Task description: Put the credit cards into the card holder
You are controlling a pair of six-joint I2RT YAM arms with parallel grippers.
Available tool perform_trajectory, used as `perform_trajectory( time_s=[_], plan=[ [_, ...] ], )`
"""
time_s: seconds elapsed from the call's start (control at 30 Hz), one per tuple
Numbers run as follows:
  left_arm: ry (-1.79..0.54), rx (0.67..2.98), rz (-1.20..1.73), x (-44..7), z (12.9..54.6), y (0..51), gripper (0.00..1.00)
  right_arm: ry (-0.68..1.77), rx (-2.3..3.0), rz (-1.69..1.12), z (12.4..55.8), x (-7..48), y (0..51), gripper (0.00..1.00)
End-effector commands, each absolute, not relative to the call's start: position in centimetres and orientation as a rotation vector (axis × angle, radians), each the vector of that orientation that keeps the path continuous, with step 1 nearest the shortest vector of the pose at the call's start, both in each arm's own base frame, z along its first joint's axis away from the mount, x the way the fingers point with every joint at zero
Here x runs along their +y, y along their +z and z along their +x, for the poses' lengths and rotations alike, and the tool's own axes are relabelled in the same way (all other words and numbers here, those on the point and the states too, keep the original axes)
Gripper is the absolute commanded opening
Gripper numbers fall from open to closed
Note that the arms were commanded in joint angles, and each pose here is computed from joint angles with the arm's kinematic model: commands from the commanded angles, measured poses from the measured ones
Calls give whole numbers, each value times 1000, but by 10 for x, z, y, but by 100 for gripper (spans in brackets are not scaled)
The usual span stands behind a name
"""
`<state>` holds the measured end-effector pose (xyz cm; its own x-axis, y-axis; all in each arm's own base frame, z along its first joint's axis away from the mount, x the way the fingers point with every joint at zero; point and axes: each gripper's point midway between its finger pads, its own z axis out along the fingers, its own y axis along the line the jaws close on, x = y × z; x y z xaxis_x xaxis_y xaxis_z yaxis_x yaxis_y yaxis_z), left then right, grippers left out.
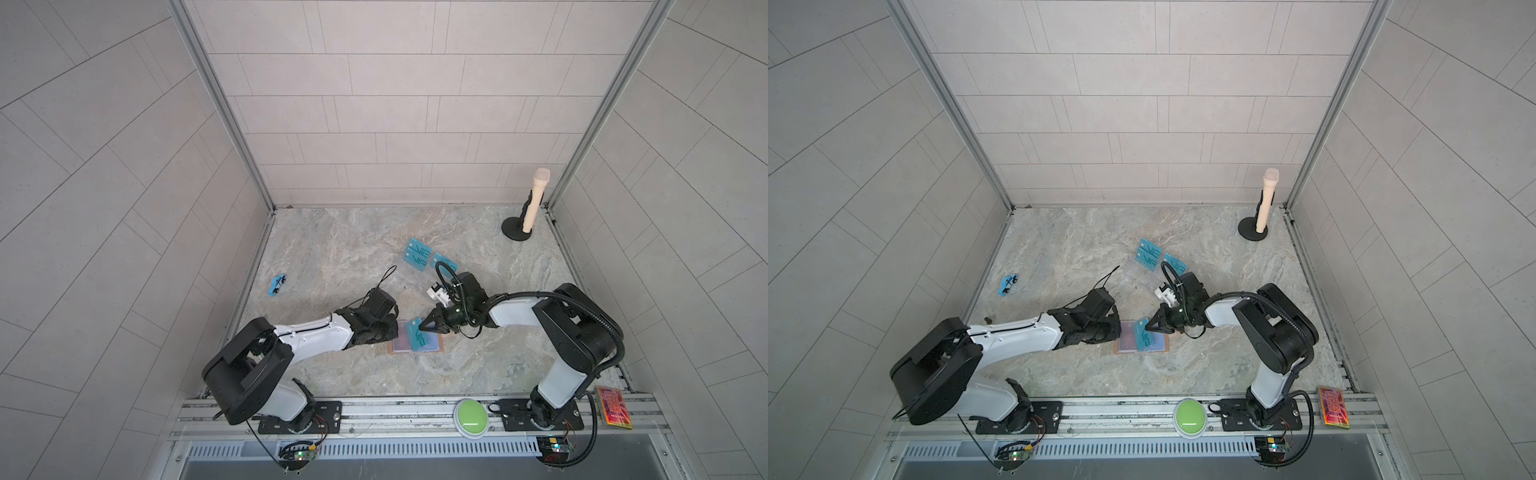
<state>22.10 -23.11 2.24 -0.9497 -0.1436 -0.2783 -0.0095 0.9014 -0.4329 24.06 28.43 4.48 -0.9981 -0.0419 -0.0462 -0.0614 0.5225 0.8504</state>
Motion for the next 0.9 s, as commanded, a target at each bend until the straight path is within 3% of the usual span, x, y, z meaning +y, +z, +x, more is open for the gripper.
perform_trajectory(
  time_s=[0.0,0.53,0.67,0.87],
  plan=[
    [-601,2777,-88,-226,215,18,10,1495,2713,-44,247,286,39,0],
    [-612,2768,-84,-229,217,23,10,1457,2748,-60,235,291,29,0],
    [-632,2750,-86,-231,220,31,15,1415,2761,-63,230,289,27,0],
    [-653,2732,-89,-233,221,44,30,1252,2828,-142,220,280,27,23]
  ],
)
